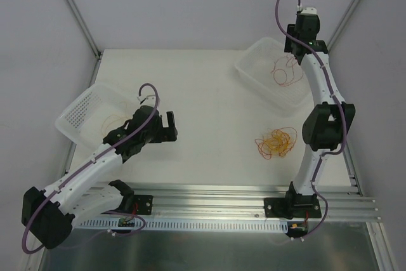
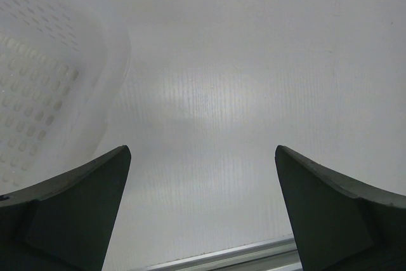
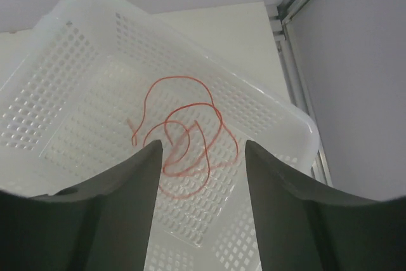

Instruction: Untangle the cables

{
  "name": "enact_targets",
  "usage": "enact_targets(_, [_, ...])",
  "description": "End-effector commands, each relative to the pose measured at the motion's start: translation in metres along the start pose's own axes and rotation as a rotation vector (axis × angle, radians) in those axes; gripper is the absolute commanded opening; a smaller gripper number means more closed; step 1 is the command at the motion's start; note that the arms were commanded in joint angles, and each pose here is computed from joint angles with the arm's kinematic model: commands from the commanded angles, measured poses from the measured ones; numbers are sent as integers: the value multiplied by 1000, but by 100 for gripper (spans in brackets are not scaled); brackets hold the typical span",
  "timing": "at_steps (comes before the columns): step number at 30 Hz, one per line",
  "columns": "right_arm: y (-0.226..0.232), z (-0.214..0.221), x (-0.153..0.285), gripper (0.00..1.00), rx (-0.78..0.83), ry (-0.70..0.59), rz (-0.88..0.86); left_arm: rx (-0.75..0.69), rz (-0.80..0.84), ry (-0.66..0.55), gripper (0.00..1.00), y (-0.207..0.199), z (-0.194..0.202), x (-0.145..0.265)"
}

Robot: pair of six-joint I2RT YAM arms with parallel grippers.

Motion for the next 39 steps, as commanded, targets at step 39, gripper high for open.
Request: enact_targets(39, [36,271,151,40,-262,540,-187,-218,262,302,99,-96,34,-26])
Point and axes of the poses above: each gripper's point midway between its finger pads, its own x axis back along the fingers, its own y axis along the line the jaws close on, z = x × y, the point moved 3 cm from there along x, back along the fingers, and after that the axes turned 5 degrees about x, right-handed, at the moved point
